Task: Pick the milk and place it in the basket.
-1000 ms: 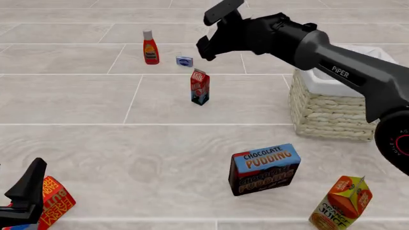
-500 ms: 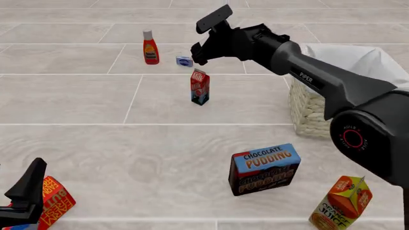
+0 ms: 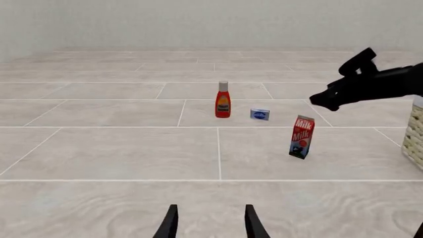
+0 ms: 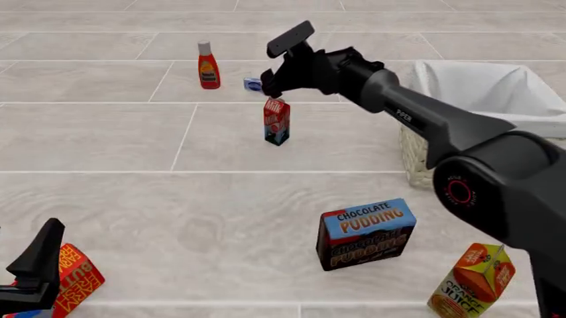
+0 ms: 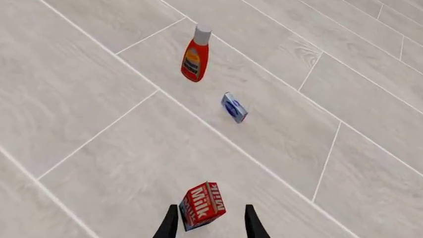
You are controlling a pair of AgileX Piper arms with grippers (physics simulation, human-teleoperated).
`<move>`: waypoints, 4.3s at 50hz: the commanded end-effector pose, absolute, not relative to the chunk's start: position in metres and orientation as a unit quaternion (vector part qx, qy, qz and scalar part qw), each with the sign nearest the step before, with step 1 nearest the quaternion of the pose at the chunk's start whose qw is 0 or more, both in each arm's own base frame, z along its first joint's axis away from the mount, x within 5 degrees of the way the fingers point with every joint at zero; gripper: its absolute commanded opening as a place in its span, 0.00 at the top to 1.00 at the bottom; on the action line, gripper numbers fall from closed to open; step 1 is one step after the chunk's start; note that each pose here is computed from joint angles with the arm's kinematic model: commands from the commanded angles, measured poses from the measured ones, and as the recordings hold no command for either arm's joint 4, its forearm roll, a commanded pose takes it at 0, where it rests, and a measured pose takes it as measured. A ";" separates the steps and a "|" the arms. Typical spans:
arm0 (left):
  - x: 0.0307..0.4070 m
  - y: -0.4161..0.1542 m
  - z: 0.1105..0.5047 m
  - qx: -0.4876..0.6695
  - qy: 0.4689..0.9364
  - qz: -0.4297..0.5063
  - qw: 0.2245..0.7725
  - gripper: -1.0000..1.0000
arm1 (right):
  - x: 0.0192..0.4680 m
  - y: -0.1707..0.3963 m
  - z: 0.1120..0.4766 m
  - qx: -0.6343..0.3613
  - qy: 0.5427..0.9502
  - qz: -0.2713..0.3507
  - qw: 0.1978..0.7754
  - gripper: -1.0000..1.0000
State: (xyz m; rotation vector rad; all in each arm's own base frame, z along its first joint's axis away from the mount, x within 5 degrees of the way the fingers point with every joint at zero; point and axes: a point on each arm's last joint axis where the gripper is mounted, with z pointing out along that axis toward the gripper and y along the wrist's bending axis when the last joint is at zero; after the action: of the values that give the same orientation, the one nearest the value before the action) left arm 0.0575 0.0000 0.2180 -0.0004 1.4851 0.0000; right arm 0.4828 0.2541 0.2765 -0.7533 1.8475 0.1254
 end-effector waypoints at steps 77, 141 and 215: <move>0.058 0.000 0.218 0.000 0.676 0.000 0.737 0.00 | 0.519 0.256 0.193 -0.310 0.784 0.044 0.537 0.00; 0.058 0.000 0.218 0.000 0.676 0.000 0.737 0.00 | 0.520 0.257 0.153 -0.308 0.791 0.046 0.527 1.00; 0.058 0.000 0.218 0.000 0.676 0.000 0.737 0.00 | 0.450 0.225 0.305 -0.316 0.736 0.035 0.598 1.00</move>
State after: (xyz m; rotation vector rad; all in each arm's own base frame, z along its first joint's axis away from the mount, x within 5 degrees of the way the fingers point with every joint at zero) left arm 0.0575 0.0000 0.2180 -0.0004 1.4852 -0.0001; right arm 0.4627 0.2363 0.2638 -0.7830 1.7526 0.0696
